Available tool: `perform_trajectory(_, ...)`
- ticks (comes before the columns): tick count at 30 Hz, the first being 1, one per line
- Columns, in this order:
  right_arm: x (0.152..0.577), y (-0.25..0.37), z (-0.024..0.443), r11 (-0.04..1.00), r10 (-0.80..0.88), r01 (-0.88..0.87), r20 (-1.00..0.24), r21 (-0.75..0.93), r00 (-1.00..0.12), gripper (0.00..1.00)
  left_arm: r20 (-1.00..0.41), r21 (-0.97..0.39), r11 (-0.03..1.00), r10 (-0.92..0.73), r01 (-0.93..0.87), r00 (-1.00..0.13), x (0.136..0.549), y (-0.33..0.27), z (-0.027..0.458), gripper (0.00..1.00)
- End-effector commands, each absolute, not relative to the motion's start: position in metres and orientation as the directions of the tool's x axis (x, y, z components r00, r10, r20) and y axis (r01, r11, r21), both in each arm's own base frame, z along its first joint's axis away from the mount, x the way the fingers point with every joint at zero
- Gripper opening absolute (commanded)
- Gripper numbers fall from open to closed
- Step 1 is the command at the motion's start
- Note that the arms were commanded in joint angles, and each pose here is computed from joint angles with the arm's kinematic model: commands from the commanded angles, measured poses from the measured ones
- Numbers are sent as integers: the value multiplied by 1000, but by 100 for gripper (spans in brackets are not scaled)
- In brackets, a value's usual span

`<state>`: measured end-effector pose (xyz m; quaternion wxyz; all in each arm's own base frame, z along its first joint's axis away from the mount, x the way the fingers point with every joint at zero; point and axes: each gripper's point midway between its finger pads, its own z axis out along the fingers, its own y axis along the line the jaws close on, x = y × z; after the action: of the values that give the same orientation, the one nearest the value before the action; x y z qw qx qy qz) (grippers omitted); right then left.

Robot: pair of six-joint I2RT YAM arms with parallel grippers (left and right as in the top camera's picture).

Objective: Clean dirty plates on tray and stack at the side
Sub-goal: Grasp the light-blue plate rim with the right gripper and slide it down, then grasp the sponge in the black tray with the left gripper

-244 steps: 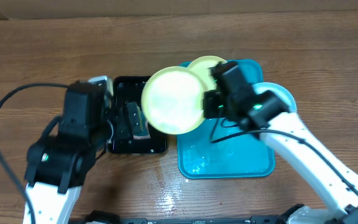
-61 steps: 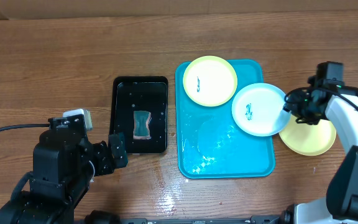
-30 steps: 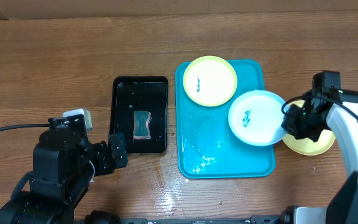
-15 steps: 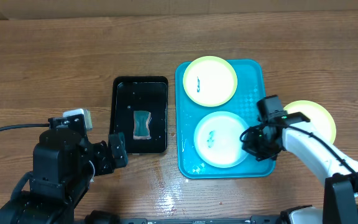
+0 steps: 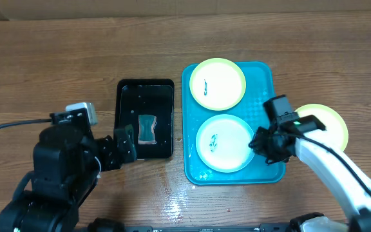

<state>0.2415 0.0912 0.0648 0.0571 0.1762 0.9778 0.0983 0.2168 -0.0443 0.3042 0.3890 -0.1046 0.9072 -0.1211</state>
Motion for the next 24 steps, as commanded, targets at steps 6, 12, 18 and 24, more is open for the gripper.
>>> perform_trajectory(6,251,88,133,943,266,174,-326,285,-907,36,-569,-242,964,-236,-114,-788,230,-50,268,99)
perform_trajectory(12,245,86,132,944,265,179,-312,278,-913,38,-333,-113,977,-208,-180,-920,246,-50,194,83)
perform_trajectory(18,240,85,130,946,263,185,-293,267,-919,38,-146,-47,991,-133,-127,-980,276,-62,126,70)
perform_trajectory(24,237,84,128,947,261,189,-281,261,-923,38,-33,-61,997,-45,-43,-998,302,-77,62,64)
